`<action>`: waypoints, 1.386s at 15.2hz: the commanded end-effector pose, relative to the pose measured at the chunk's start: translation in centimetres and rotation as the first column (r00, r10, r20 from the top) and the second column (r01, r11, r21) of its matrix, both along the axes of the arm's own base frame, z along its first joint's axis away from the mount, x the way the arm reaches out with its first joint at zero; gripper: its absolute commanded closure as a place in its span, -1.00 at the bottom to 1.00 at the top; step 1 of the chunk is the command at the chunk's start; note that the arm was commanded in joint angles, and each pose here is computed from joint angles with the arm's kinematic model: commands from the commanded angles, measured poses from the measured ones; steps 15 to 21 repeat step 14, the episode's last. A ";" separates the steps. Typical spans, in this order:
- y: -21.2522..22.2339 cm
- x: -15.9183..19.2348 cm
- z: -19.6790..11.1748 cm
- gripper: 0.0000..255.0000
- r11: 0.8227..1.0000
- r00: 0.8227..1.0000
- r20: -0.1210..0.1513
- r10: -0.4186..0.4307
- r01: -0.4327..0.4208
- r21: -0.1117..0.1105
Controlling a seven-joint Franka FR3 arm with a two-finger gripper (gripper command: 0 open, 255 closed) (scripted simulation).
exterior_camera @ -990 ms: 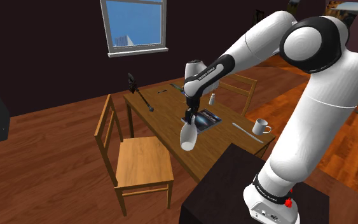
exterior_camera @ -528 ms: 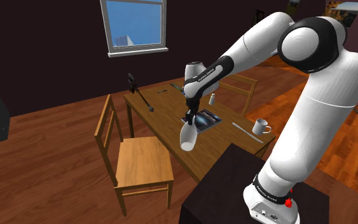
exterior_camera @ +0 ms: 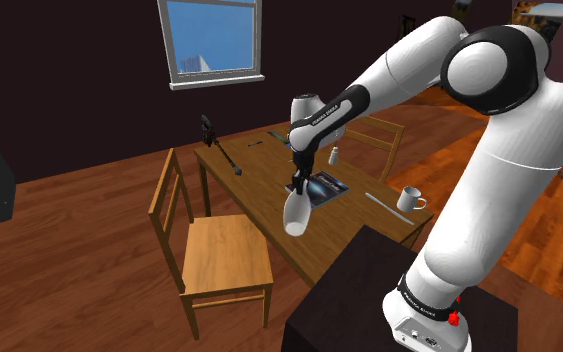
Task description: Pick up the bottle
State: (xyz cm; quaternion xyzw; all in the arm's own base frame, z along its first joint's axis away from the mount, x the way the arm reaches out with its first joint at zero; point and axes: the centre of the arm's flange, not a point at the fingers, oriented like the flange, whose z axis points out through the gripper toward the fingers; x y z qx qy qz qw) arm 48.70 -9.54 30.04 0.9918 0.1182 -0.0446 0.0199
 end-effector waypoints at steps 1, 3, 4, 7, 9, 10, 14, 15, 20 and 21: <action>0.0 0.0 1.1 1.00 1.000 1.000 0.000 0.000 0.000 0.000; 0.0 0.0 2.1 1.00 1.000 1.000 0.000 0.000 0.000 0.000; 0.0 0.0 2.7 1.00 1.000 1.000 0.000 0.000 0.000 0.000; 0.0 0.0 4.2 1.00 1.000 1.000 0.000 0.000 0.000 0.000; 0.0 0.0 5.3 1.00 1.000 1.000 0.000 0.000 0.000 0.000; 0.0 0.0 5.8 1.00 1.000 1.000 0.000 0.000 0.000 0.000; 0.0 0.0 7.0 1.00 1.000 1.000 0.000 0.000 0.000 0.000; 0.0 0.0 7.0 1.00 1.000 1.000 0.000 0.000 0.000 0.000; 0.0 0.0 7.0 1.00 1.000 1.000 0.000 0.000 0.000 0.000; 0.0 0.0 7.0 1.00 1.000 1.000 0.000 0.000 0.000 0.000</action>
